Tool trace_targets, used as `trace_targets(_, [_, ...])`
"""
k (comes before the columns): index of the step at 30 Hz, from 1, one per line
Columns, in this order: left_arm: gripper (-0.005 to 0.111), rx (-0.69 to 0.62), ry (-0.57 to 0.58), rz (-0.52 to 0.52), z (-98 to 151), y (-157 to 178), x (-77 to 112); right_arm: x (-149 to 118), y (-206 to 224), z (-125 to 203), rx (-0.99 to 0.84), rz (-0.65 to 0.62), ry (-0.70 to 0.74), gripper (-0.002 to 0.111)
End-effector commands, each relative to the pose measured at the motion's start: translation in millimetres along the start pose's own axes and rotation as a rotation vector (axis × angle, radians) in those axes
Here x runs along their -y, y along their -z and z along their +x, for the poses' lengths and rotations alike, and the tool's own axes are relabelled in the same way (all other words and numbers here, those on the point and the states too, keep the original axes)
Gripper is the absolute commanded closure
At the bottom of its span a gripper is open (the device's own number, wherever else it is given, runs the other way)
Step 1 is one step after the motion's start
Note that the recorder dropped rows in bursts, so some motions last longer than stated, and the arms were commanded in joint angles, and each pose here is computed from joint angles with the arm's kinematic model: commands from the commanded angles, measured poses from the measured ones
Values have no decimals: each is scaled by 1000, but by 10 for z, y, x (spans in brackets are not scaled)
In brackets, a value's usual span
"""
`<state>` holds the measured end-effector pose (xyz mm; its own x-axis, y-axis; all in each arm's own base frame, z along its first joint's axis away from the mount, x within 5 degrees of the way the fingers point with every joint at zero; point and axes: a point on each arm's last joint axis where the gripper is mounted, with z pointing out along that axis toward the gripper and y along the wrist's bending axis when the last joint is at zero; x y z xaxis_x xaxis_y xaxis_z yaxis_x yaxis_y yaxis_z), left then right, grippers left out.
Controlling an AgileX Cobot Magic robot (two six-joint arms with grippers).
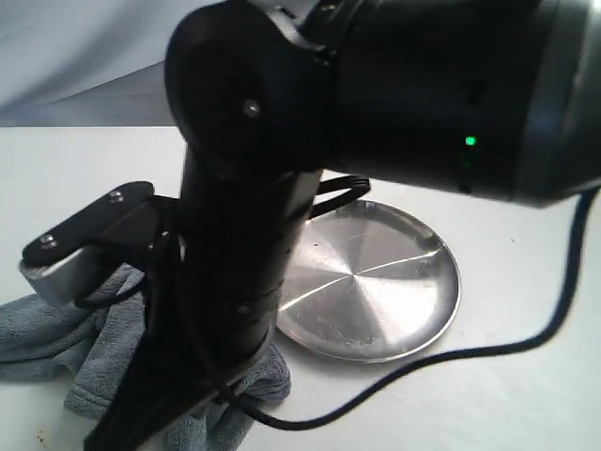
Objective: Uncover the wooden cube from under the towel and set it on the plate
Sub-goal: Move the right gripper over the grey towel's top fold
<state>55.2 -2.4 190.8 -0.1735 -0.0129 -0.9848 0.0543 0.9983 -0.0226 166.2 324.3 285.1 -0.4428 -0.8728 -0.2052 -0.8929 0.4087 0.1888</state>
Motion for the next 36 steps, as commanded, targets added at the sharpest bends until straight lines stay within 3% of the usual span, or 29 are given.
trace_targets(1, [106,11,9,0,2,-1,0,44,-32,-257,35,22,5,108])
trace_targets(5, [106,11,7,0,2,-1,0,137,-19,-531,92,73,12,108])
trace_targets(11, [106,11,7,0,2,-1,0,467,128,-804,201,92,-129,108])
trace_targets(15, [106,11,9,0,2,-1,0,703,170,-803,216,107,-187,108])
trace_targets(21, [106,11,9,0,2,-1,0,764,183,-792,218,119,-212,108])
trace_targets(28, [106,11,6,0,2,-1,0,950,221,-752,203,314,-229,108])
trace_targets(36, [106,11,6,0,2,-1,0,922,57,-696,162,167,-292,108])
